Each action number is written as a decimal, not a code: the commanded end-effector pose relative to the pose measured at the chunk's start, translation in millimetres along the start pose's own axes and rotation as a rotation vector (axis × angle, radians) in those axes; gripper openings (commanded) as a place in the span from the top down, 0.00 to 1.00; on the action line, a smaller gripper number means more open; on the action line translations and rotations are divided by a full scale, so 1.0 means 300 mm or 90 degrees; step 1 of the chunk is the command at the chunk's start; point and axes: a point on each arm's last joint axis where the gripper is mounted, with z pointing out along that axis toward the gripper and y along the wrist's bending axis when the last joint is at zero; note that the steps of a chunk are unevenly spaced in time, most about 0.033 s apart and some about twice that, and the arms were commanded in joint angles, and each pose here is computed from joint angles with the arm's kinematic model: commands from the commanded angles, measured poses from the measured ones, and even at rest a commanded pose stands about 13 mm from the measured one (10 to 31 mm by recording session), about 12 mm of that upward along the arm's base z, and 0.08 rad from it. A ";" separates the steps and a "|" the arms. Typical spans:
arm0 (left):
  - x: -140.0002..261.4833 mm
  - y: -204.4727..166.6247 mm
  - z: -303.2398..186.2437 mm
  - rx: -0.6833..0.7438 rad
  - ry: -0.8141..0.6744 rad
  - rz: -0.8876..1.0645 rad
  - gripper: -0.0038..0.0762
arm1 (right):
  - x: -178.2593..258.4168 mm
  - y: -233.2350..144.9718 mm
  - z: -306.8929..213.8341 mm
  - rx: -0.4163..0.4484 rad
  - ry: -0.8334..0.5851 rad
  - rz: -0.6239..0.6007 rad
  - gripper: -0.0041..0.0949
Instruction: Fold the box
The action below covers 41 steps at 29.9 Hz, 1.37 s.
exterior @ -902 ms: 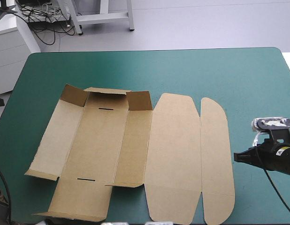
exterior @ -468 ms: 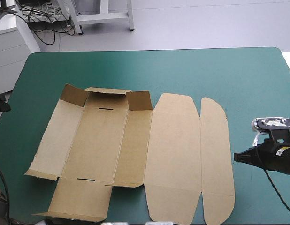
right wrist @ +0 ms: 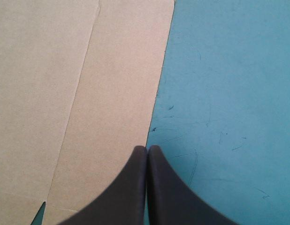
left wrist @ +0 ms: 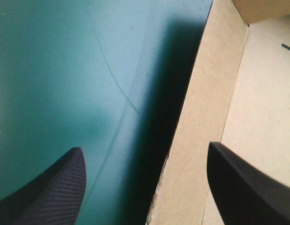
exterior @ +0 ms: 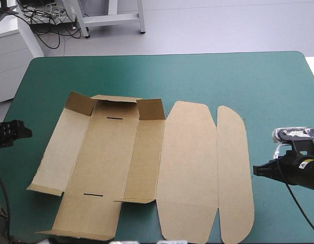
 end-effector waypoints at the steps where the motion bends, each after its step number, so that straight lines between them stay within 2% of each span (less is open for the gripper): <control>1: 0.026 -0.055 -0.007 0.056 0.005 0.044 0.32 | -0.027 -0.001 -0.021 0.005 -0.043 -0.004 0.98; 7: 0.068 -0.036 0.093 0.104 0.062 0.030 0.32 | -0.026 0.000 -0.021 0.005 -0.042 -0.004 0.98; 13: 0.073 -0.065 0.177 0.120 0.123 0.080 0.32 | -0.024 0.000 -0.020 0.004 -0.037 -0.004 0.98; 21: 0.081 -0.176 0.291 0.147 0.207 0.145 0.32 | -0.013 0.002 -0.020 -0.001 -0.016 -0.004 0.98; 29: 0.103 -0.199 0.308 0.118 0.248 0.130 0.32 | -0.008 0.003 -0.020 -0.004 -0.005 -0.004 0.98; 35: 0.170 -0.186 0.312 0.103 0.285 0.131 0.32 | -0.003 0.005 -0.020 -0.006 0.007 -0.004 0.98; 41: 0.170 -0.210 0.295 0.130 0.258 0.130 0.32 | 0.000 0.005 -0.020 -0.008 0.012 -0.004 0.98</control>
